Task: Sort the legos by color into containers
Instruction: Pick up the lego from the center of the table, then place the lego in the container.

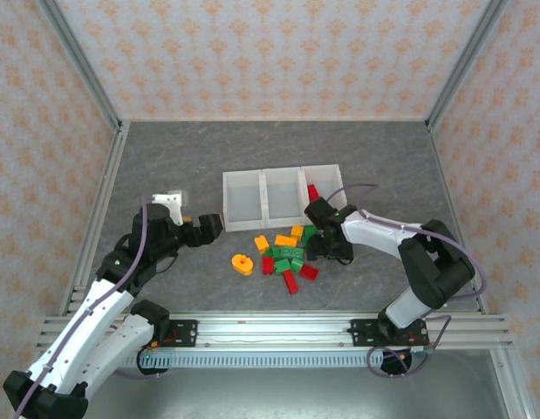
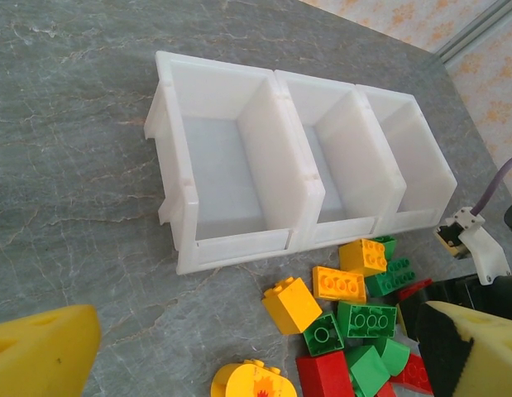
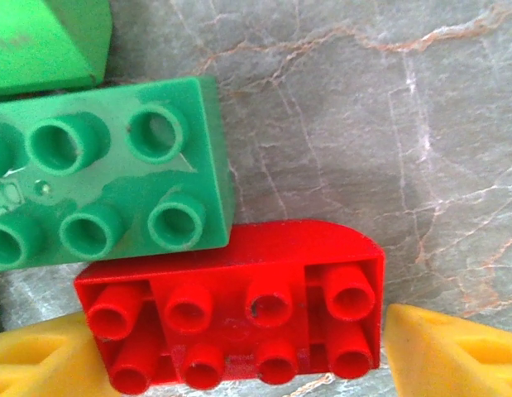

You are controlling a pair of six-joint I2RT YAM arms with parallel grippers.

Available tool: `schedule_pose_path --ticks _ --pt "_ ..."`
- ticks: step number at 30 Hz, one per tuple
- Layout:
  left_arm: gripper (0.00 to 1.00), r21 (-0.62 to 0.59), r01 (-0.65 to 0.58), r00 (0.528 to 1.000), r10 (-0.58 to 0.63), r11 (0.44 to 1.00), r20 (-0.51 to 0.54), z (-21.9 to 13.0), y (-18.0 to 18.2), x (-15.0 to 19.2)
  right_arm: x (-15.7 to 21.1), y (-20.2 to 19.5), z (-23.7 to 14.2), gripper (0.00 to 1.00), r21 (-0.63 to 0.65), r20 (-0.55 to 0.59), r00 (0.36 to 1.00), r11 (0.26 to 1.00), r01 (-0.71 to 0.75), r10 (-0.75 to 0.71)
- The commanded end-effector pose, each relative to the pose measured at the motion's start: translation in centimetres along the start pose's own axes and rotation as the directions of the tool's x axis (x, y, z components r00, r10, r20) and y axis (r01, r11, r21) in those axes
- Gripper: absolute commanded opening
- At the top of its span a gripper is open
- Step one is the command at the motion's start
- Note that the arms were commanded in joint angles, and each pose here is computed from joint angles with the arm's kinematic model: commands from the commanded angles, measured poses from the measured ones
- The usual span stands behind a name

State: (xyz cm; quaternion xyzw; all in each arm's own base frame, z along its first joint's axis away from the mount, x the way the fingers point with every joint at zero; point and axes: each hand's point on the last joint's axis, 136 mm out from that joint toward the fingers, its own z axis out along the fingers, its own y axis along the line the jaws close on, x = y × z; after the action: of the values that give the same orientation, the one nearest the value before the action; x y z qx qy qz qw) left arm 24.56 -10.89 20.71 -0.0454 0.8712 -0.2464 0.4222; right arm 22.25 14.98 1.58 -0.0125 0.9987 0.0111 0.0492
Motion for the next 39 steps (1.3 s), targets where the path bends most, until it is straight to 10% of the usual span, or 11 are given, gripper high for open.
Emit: schedule_pose_path --ticks 1,18,27,39 --pt "0.99 0.033 -0.032 0.999 0.031 0.999 0.013 -0.1 -0.6 -0.1 -2.5 -0.1 0.4 0.74 0.042 0.092 0.996 0.999 0.004 -0.008" --pt "0.99 0.03 -0.031 0.999 0.03 0.999 0.02 -0.2 -0.6 -0.2 -3.9 -1.1 -3.6 0.47 0.065 0.209 0.978 0.998 -0.007 -0.007" --pt "0.99 0.022 -0.03 1.0 0.03 0.999 -0.006 0.3 -0.4 0.2 -11.0 0.9 -13.3 0.49 -0.004 0.482 0.876 1.0 0.016 -0.012" --pt "0.99 0.035 -0.033 0.999 0.031 0.999 0.032 -0.5 -0.7 -0.4 -21.0 2.4 -10.5 0.47 -0.007 0.454 0.891 1.0 0.012 -0.008"
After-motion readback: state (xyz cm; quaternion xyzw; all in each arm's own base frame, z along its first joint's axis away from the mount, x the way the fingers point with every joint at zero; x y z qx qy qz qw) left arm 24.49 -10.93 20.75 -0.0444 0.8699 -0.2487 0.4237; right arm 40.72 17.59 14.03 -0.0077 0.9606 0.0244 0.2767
